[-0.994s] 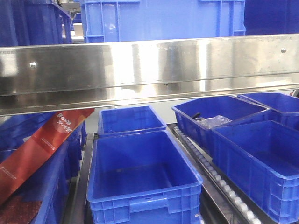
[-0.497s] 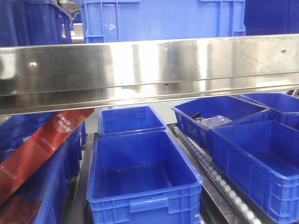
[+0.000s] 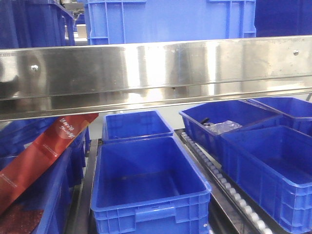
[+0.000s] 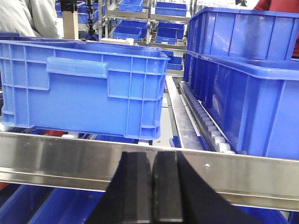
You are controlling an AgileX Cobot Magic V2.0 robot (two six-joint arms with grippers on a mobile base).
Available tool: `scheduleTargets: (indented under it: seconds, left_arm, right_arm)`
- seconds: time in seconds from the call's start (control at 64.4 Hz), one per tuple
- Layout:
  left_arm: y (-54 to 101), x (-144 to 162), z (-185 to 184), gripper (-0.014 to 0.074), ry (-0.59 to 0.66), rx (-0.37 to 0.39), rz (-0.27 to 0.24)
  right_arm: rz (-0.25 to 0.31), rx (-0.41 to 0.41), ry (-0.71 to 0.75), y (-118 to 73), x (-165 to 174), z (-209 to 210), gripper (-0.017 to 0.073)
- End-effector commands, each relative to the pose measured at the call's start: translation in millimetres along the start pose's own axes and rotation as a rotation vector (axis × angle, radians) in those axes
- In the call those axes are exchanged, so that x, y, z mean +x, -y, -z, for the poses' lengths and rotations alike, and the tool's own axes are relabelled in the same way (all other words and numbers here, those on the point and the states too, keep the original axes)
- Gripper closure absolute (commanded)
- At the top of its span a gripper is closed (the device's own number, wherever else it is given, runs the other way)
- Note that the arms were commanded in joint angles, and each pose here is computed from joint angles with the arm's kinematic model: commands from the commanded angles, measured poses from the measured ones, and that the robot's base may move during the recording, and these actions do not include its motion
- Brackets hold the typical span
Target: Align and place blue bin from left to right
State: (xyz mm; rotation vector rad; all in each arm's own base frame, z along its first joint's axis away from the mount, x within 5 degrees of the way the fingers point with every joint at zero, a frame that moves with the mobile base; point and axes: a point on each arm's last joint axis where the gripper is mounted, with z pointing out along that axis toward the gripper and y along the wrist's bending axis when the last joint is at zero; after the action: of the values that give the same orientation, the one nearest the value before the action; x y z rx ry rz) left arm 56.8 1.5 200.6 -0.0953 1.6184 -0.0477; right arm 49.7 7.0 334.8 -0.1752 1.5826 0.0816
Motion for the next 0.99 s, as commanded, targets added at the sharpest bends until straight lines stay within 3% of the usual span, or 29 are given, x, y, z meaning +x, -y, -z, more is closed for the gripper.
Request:
scheduleTargets:
  seconds: [0.0, 0.326, 0.419, 0.528, 0.761, 0.979]
  left_arm:
    - [0.2, -2.1, 0.5, 0.0589, 0.023, 0.003, 0.006]
    - [0.2, -2.1, 0.5, 0.0589, 0.023, 0.003, 0.006]
    - [0.2, -2.1, 0.5, 0.0589, 0.023, 0.003, 0.006]
    - [0.2, -2.1, 0.5, 0.0589, 0.023, 0.003, 0.006]
    - [0.2, -2.1, 0.5, 0.0589, 0.023, 0.003, 0.006]
    - [0.2, -2.1, 0.5, 0.0589, 0.023, 0.003, 0.006]
  right_arm:
    - [0.011, 0.001, 0.036, 0.1, -2.3, 1.4, 0.0636]
    - [0.011, 0.003, 0.034, 0.2, -2.1, 1.4, 0.0636]
    - [0.044, 0.043, 0.018, 2.0, 2.3, -0.2, 0.0636]
    - [0.031, 0.106, 0.0, 3.4, 11.8, -3.6, 0.0636]
    - [-0.027, 0.284, 0.034, 10.5, 61.6, -6.3, 0.0636]
    - [-0.035, 0.335, -0.003, 9.0, 115.4, -3.0, 0.0636]
